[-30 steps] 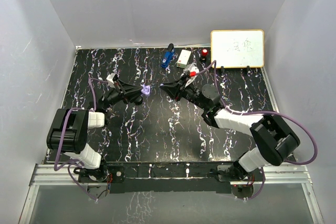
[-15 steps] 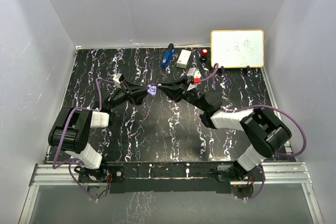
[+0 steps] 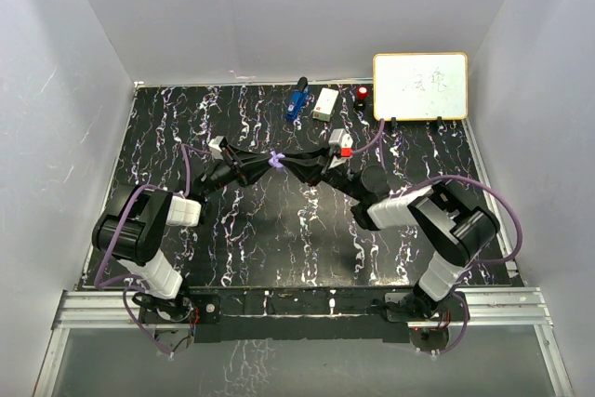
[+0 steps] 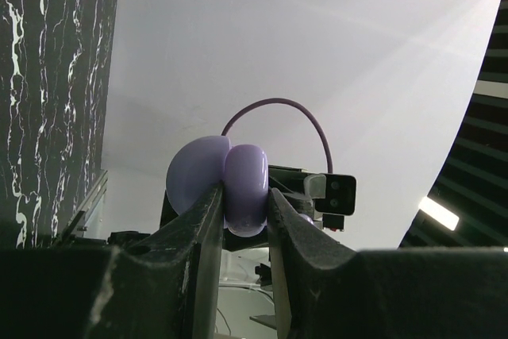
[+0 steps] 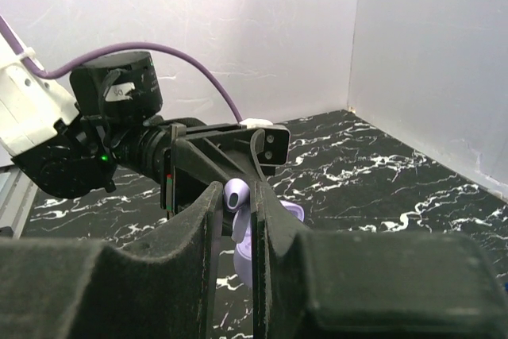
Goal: Insert the wireless bluetooth earbuds into the charging case
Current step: Place the earbud in the charging case.
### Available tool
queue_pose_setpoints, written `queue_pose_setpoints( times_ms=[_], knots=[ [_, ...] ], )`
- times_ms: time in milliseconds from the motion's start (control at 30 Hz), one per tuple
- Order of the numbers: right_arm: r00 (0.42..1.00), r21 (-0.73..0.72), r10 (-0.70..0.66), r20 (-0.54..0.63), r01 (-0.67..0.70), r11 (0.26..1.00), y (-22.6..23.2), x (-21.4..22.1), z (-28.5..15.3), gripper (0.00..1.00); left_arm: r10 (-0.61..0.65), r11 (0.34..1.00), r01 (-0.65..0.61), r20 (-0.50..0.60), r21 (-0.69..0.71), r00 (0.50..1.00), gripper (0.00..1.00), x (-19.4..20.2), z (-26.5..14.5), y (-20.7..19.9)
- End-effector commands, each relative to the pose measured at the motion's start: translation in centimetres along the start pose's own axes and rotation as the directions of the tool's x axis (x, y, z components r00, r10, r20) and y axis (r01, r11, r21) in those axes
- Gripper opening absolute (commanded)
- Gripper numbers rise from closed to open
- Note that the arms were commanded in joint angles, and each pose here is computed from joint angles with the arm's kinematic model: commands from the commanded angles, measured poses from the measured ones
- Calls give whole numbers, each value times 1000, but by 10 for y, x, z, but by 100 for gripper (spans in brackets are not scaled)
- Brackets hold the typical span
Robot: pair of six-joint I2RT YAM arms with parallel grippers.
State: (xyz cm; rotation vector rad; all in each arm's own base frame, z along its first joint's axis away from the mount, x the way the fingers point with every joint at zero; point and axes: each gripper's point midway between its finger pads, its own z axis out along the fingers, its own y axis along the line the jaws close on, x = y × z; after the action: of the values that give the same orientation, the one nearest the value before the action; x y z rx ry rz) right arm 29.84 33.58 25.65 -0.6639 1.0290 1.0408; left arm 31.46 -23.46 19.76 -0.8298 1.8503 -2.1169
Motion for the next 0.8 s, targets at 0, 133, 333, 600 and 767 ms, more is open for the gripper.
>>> queue_pose_setpoints(
  times_ms=[0,133,333,600,767],
  knots=[
    [982,-32,-115,149,121,992,6,-33,4,0,89,988,-86,-13,126,996,0,12,2,-38],
    [980,-30,-121,157,128,991,5,-31,4,0,85,989,-83,-9,126,996,0,13,2,-38],
    [976,-27,-127,174,134,991,3,-34,6,0,84,989,-82,-9,125,996,0,14,1,-38],
    [971,-24,-137,195,145,989,2,-41,10,0,76,990,-75,-9,118,997,0,14,0,-33],
    [968,-23,-143,208,151,988,2,-45,11,0,73,991,-72,-9,114,997,0,14,-1,-31]
  ],
)
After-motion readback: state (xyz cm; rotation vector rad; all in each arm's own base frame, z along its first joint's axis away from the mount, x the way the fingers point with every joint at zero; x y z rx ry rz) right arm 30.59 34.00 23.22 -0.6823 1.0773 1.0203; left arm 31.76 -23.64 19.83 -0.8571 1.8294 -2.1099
